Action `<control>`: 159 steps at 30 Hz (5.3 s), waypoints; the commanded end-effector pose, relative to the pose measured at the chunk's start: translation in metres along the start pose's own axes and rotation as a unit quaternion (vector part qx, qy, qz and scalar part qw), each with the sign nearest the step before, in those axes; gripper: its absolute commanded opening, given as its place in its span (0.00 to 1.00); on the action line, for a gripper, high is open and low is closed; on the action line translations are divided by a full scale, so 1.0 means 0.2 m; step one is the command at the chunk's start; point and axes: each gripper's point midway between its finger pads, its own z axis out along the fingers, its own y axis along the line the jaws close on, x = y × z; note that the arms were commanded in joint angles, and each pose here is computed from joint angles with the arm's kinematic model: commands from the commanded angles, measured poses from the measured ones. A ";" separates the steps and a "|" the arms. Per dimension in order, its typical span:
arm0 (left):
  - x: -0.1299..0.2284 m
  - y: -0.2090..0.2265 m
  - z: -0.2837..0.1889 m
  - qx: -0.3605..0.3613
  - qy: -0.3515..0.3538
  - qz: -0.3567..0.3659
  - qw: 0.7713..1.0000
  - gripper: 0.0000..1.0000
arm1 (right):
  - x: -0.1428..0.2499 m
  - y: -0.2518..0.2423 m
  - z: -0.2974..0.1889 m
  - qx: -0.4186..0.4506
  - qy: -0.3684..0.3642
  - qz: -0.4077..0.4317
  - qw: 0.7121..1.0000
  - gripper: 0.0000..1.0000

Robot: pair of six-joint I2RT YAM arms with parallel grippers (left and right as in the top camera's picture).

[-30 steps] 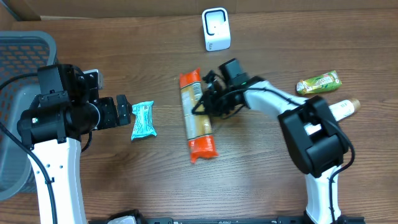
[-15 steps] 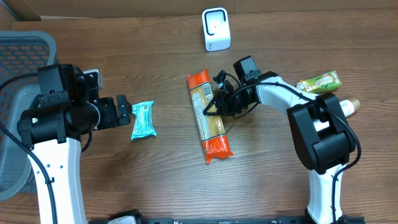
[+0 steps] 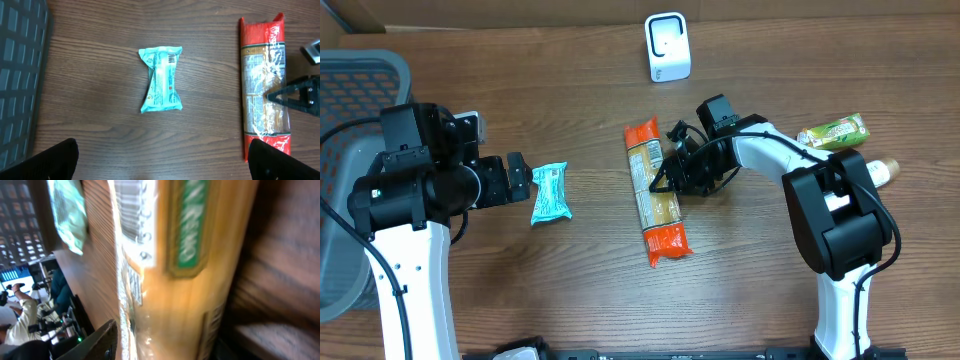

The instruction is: Scan the item barcode

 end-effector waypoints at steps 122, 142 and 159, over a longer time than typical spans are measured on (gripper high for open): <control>-0.03 -0.01 -0.03 -0.001 -0.012 0.007 1.000 0.99 | -1.17 -0.02 -1.18 0.849 -0.209 -0.207 0.438 0.04; -0.03 -0.01 -0.03 -0.001 -0.012 0.007 1.000 1.00 | -1.18 0.04 -1.11 0.852 -0.171 -0.249 0.429 0.04; -0.03 -0.01 -0.03 -0.001 -0.012 0.007 1.000 1.00 | -0.79 0.59 -1.43 0.698 -0.286 -0.250 0.607 0.04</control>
